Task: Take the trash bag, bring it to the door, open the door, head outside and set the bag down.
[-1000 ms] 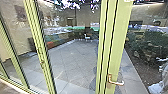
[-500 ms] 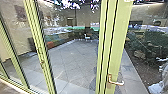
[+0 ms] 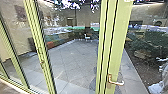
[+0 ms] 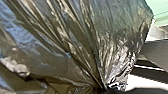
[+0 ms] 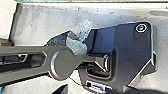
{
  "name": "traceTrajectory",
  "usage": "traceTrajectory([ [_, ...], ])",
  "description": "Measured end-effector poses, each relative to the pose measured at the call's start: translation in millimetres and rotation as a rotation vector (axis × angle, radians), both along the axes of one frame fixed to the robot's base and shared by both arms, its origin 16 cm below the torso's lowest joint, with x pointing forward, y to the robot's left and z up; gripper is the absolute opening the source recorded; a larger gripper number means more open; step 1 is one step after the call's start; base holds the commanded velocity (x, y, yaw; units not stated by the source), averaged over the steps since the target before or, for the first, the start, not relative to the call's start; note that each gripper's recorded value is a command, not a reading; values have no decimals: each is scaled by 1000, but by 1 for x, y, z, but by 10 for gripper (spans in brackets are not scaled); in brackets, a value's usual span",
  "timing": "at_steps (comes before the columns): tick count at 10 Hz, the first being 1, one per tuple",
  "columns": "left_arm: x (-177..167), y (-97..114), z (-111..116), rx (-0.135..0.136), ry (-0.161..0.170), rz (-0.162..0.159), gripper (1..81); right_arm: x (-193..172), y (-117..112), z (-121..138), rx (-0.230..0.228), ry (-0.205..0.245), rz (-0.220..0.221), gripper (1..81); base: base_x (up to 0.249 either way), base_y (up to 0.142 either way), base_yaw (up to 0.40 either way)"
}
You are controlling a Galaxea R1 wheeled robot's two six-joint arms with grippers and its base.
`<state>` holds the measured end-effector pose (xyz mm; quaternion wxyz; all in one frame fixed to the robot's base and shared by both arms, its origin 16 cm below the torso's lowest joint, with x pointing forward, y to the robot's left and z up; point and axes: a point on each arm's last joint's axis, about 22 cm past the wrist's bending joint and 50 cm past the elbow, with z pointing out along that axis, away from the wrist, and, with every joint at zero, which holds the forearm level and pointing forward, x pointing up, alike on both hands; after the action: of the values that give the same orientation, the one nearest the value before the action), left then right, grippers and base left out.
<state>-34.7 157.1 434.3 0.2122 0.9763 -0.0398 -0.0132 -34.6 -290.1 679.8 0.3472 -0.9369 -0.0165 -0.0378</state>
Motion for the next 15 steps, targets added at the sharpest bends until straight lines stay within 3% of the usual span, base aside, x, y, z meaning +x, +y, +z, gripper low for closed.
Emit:
traceTrajectory([
  [3,2,-3,-1,3,-2,-1,10,21,-24,49,-7,-35,-22,811,0,0,0],
  [6,2,-5,-1,0,-2,-1,10,62,-25,102,21,-86,-62,811,0,0,0],
  [8,2,-5,-1,0,-2,-1,10,86,-43,128,-6,-113,-99,811,0,0,0],
  [10,3,-6,-1,-1,-3,-1,10,115,-41,146,8,-141,-133,811,0,0,0],
  [15,3,-6,-1,0,-4,0,10,172,-50,179,4,-202,-133,811,0,0,0],
])
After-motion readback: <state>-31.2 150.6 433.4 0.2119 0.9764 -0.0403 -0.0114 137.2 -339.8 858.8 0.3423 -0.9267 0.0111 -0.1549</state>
